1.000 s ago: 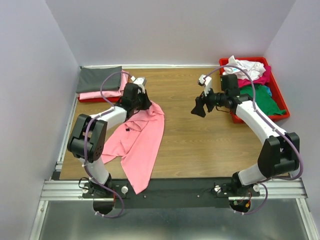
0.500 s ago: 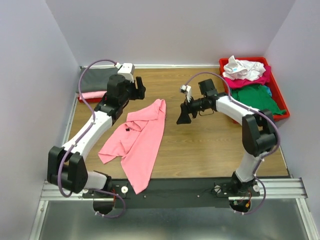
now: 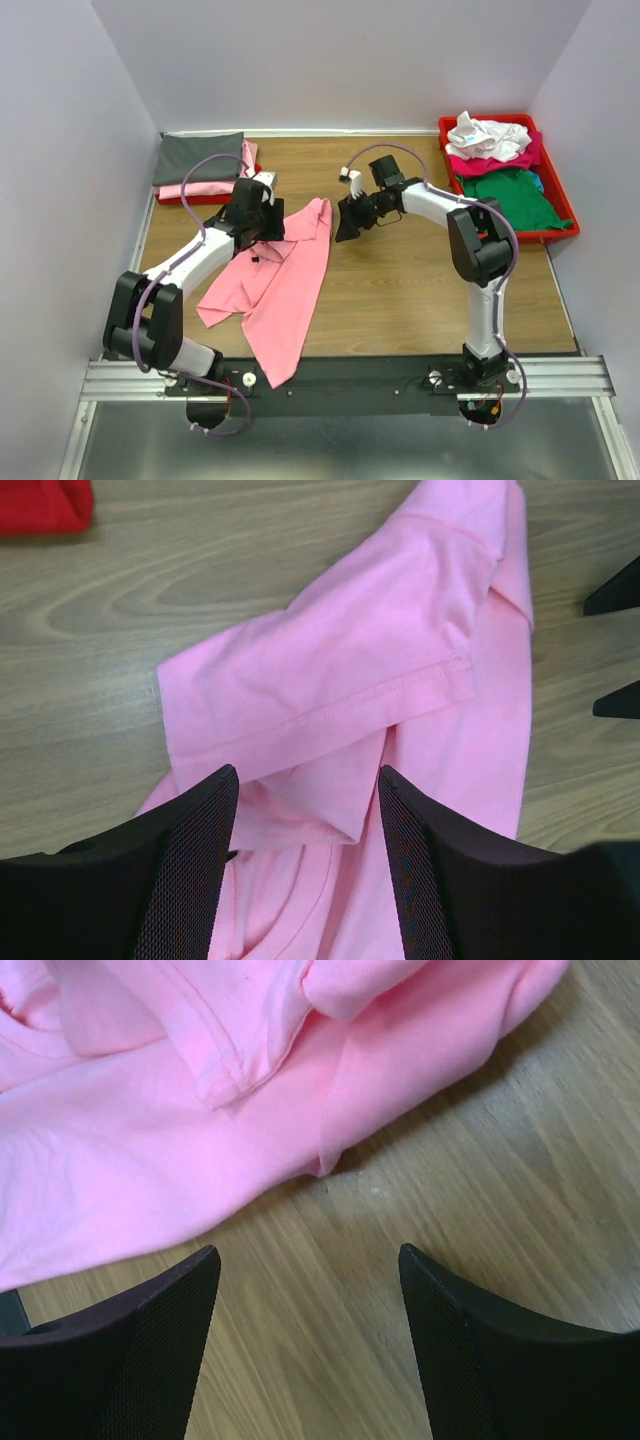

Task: Fold and stack the t-shirts
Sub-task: Flatten the tshirt out

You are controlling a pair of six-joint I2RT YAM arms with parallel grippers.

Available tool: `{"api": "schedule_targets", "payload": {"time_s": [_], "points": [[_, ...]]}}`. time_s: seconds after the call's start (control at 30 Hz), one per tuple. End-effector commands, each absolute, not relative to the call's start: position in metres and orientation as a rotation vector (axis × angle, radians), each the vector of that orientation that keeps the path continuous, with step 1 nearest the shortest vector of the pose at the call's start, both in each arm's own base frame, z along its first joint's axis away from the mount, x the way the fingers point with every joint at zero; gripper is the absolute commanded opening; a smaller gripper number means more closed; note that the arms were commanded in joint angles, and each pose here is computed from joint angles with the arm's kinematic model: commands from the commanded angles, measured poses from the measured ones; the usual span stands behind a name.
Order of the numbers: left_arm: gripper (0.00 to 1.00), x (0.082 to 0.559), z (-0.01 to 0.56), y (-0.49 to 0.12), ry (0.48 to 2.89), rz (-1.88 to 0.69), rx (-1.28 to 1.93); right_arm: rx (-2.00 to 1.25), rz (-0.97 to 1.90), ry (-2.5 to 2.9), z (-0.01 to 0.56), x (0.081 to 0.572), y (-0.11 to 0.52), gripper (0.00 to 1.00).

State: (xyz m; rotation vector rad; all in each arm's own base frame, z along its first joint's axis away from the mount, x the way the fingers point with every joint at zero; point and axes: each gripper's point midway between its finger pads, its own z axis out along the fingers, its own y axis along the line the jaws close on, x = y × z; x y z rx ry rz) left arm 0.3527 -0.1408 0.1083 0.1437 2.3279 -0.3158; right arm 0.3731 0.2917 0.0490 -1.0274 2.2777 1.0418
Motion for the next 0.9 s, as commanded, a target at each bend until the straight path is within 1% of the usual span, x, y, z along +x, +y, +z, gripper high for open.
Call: {"api": "schedule_targets", "payload": {"time_s": [0.0, 0.07, 0.27, 0.37, 0.4, 0.43, 0.47, 0.5, 0.53, 0.57, 0.6, 0.63, 0.7, 0.73, 0.8, 0.83, 0.87], "points": [[0.66, 0.353, 0.094, -0.141, 2.390, -0.276, 0.184, -0.989, 1.032, 2.327, 0.040, 0.379, 0.306, 0.78], [0.66, 0.356, 0.088, -0.135, 2.401, -0.224, 0.183, -0.983, 1.046, 2.335, 0.037, 0.380, 0.311, 0.77], [0.66, 0.357, 0.056, -0.135, 2.482, -0.178, 0.218, -0.962, 1.052, 2.371, 0.025, 0.384, 0.328, 0.73], [0.66, 0.362, 0.044, -0.132, 2.516, -0.122, 0.221, -0.940, 1.037, 2.386, 0.022, 0.390, 0.329, 0.65], [0.66, 0.364, 0.041, -0.132, 2.522, -0.110, 0.223, -0.933, 1.037, 2.399, 0.018, 0.390, 0.328, 0.59], [0.64, 0.366, 0.041, -0.132, 2.520, -0.099, 0.221, -0.932, 1.039, 2.398, 0.018, 0.390, 0.329, 0.55], [0.61, 0.369, 0.041, -0.129, 2.516, -0.073, 0.216, -0.930, 1.044, 2.404, 0.015, 0.390, 0.329, 0.51], [0.53, 0.372, 0.042, -0.129, 2.512, -0.063, 0.214, -0.927, 1.052, 2.406, 0.016, 0.389, 0.330, 0.41], [0.48, 0.375, 0.045, -0.128, 2.505, -0.052, 0.209, -0.929, 1.063, 2.403, 0.016, 0.389, 0.332, 0.35], [0.30, 0.377, 0.048, -0.129, 2.495, -0.051, 0.209, -0.928, 1.066, 2.405, 0.016, 0.388, 0.332, 0.29], [0.18, 0.379, 0.051, -0.130, 2.489, -0.050, 0.209, -0.930, 1.065, 2.400, 0.017, 0.389, 0.332, 0.18], [0.13, 0.380, 0.058, -0.131, 2.471, -0.053, 0.204, -0.933, 1.061, 2.394, 0.019, 0.389, 0.332, 0.13], [0.07, 0.381, 0.068, -0.134, 2.449, -0.061, 0.200, -0.935, 1.040, 2.388, 0.023, 0.390, 0.329, 0.06], [0.02, 0.381, 0.079, -0.136, 2.423, -0.076, 0.200, -0.950, 1.024, 2.361, 0.033, 0.391, 0.329, 0.01], [0.00, 0.378, 0.093, -0.139, 2.400, -0.097, 0.194, -0.968, 1.005, 2.333, 0.043, 0.389, 0.326, 0.01], [0.00, 0.376, 0.109, -0.141, 2.365, -0.124, 0.188, -0.974, 0.980, 2.282, 0.065, 0.392, 0.325, 0.00], [0.00, 0.375, 0.118, -0.143, 2.344, -0.148, 0.190, -0.979, 0.969, 2.262, 0.074, 0.392, 0.324, 0.00]]}}
